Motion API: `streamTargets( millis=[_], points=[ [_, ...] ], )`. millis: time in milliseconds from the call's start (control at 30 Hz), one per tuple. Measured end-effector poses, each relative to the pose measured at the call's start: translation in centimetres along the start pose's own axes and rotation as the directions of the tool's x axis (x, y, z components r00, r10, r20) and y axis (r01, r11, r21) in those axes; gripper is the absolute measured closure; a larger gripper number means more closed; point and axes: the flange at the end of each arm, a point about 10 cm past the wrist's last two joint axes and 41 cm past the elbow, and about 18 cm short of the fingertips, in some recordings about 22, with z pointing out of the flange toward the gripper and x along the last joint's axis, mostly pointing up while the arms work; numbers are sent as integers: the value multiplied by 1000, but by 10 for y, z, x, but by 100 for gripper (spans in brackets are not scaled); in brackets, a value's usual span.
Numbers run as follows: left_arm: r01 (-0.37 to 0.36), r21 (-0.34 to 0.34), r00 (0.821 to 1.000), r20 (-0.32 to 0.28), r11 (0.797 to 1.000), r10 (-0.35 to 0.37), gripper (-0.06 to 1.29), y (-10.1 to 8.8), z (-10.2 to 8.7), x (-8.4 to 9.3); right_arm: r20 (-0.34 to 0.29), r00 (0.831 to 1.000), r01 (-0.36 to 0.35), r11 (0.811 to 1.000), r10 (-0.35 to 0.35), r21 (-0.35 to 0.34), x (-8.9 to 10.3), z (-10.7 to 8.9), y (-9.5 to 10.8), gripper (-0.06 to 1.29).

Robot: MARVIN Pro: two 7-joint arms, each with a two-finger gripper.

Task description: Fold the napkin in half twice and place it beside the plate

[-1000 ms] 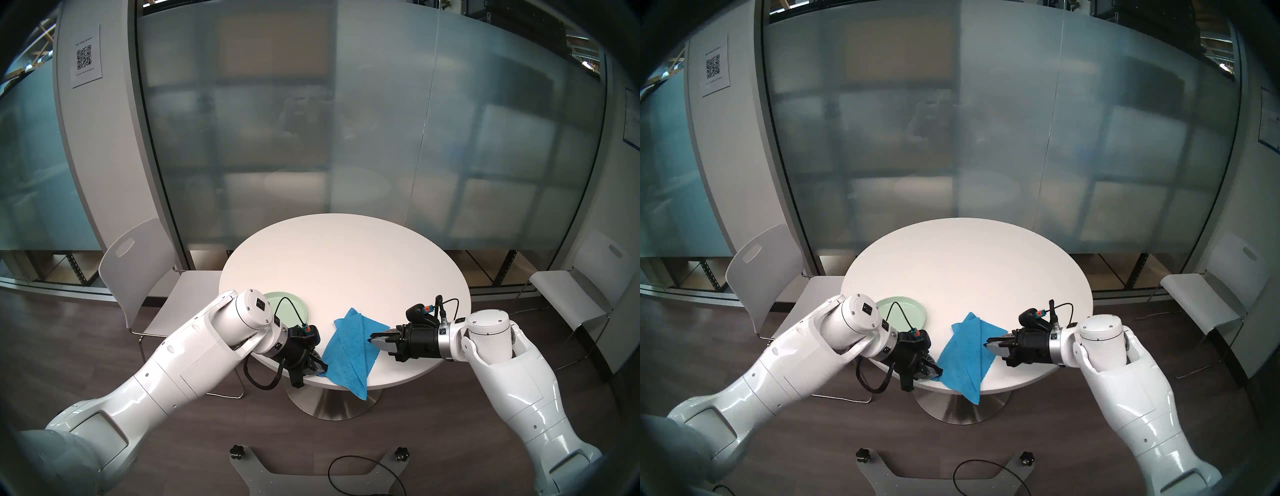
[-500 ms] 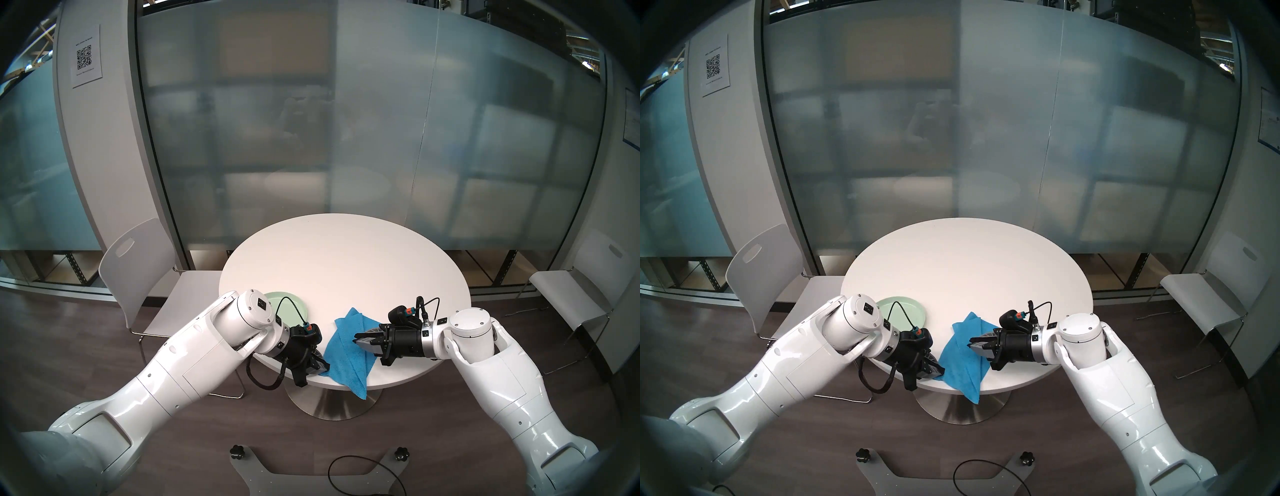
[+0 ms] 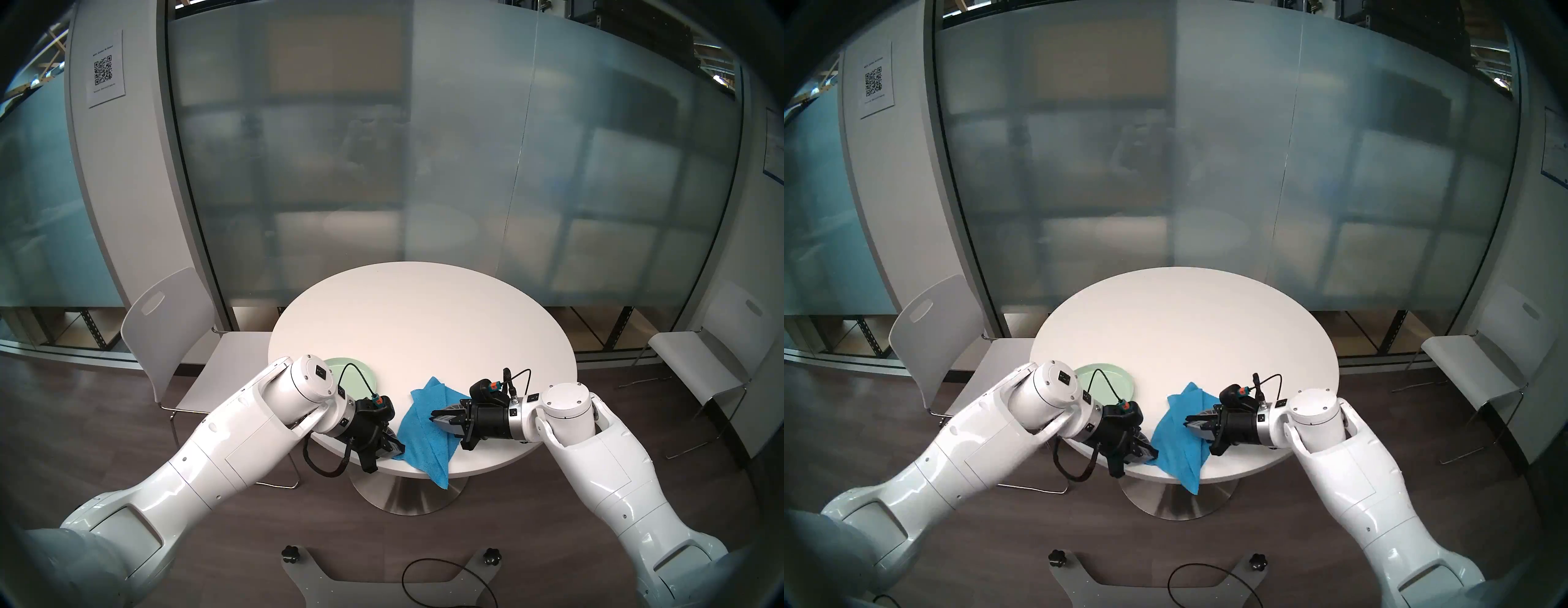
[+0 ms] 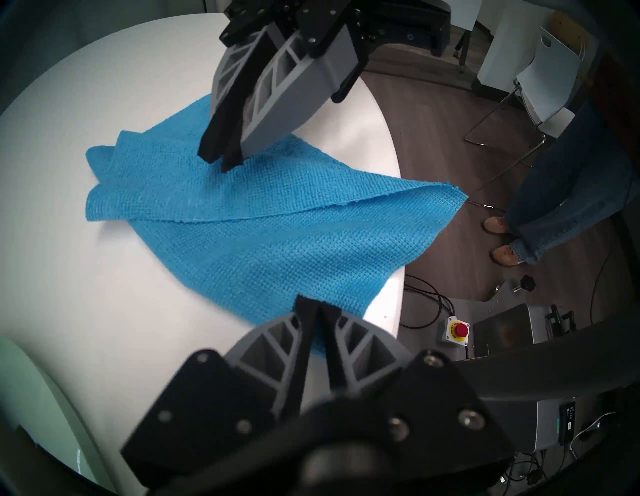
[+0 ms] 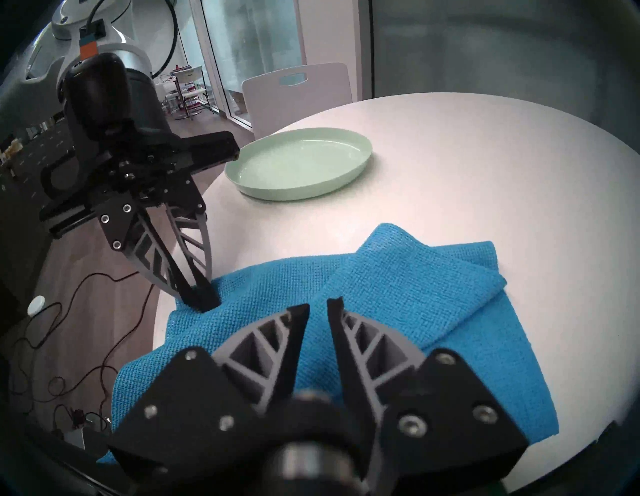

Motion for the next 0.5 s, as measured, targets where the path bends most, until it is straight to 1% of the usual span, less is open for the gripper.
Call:
streamTargets(
  millis=[100, 267, 500],
  points=[
    [1, 0, 1000, -1, 1000, -1, 98, -1, 0, 0, -9, 1000, 1, 1000, -1, -1, 1, 3, 1, 88],
    [1, -1, 1000, -2, 1000, -1, 98, -1, 0, 0, -20, 1000, 3, 1000, -3, 5, 4, 8, 1, 92],
    [1, -2, 1000, -2, 1000, -1, 98, -2, 1, 0, -18, 1000, -1, 1000, 1, 24, 1, 16, 1, 93]
  ],
)
